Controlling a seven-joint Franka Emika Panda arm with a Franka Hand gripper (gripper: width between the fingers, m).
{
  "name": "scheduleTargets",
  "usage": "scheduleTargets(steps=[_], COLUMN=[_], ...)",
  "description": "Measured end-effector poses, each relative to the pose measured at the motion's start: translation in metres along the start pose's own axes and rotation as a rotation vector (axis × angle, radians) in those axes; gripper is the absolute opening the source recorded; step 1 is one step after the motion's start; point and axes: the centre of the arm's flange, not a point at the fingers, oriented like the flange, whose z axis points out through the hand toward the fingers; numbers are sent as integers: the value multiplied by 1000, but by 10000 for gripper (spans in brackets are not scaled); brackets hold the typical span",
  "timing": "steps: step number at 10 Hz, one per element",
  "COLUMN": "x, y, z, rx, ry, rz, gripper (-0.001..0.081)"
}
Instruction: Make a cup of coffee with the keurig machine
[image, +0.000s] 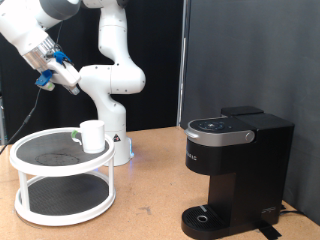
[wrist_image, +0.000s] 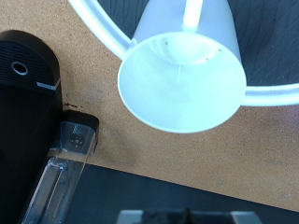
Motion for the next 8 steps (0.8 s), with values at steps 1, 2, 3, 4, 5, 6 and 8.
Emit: scheduleTargets(steps=[1, 2, 3, 4, 5, 6, 8], x=[3, 6, 11, 15, 21, 26, 34], y=[-4, -8, -12, -17, -21, -25, -30], z=[3, 7, 12, 19, 26, 33, 46], rx=[4, 0, -3, -4, -10, -11, -19], ry=[0, -3, -10, -15, -20, -22, -28], rz=[9, 15, 16, 14, 13, 11, 18], gripper=[5, 5, 5, 5, 190, 190, 338])
